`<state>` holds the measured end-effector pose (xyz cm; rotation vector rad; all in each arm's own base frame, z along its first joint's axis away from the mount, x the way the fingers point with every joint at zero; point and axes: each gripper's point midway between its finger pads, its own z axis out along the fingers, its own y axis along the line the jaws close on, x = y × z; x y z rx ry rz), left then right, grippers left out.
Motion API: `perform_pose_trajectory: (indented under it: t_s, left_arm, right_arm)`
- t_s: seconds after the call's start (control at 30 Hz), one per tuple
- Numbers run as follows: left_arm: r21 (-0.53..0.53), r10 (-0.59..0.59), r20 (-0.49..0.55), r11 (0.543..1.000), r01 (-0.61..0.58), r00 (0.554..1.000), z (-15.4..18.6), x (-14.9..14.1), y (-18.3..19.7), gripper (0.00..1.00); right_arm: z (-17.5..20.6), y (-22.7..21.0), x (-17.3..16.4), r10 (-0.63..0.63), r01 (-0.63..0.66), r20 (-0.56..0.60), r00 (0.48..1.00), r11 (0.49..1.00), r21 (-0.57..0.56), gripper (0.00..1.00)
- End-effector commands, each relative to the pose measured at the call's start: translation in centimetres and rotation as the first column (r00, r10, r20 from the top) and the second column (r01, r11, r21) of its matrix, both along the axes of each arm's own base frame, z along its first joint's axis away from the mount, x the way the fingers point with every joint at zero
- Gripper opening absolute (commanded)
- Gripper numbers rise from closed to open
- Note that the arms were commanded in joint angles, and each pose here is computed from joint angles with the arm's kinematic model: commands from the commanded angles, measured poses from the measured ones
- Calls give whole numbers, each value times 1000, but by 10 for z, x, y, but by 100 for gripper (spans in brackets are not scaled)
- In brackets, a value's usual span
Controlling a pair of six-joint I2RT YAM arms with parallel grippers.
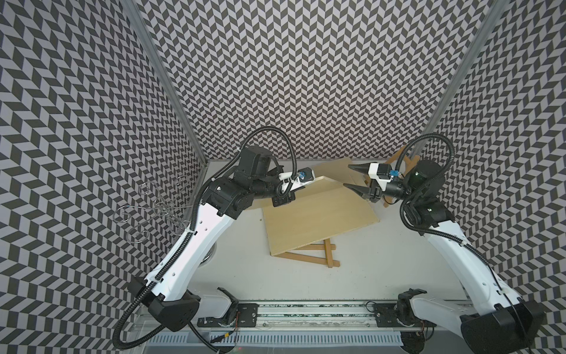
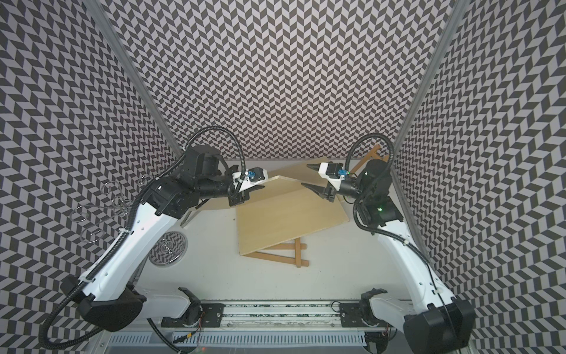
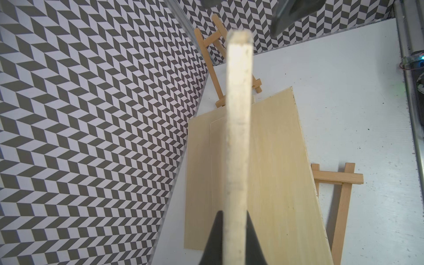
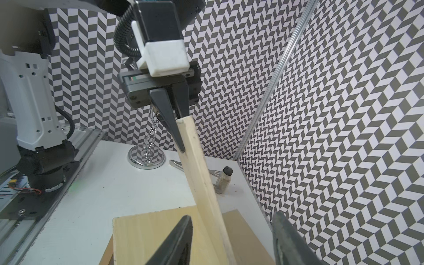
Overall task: Assemble the easel
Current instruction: Pick up the drawing board.
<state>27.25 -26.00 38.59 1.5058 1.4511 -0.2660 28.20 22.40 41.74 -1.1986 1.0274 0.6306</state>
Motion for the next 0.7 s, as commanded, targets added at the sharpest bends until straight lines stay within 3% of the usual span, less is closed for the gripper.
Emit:
perform_pose_trajectory:
  t_s: [0.0, 0.3, 0.47, 0.67]
  left_arm:
    - [-99, -63, -44, 993, 58, 997, 16, -24, -7, 0]
    - [-95, -107, -47, 990, 102, 993, 11, -39, -14, 0]
    - [-79, -127, -12, 989, 125, 992, 10, -46, -12, 0]
    - [-84, -143, 39, 986, 146, 989, 18, -55, -8, 0]
  right_arm:
    - [-8, 14, 0, 24, -23, 21, 999, 999, -41, 55]
    - [-29, 38, -8, 87, -87, -2, 996, 991, -97, 50]
    - [-50, 52, -5, 95, -99, -32, 995, 982, -159, 33]
    - [-78, 57, -12, 77, -92, -79, 994, 973, -209, 32]
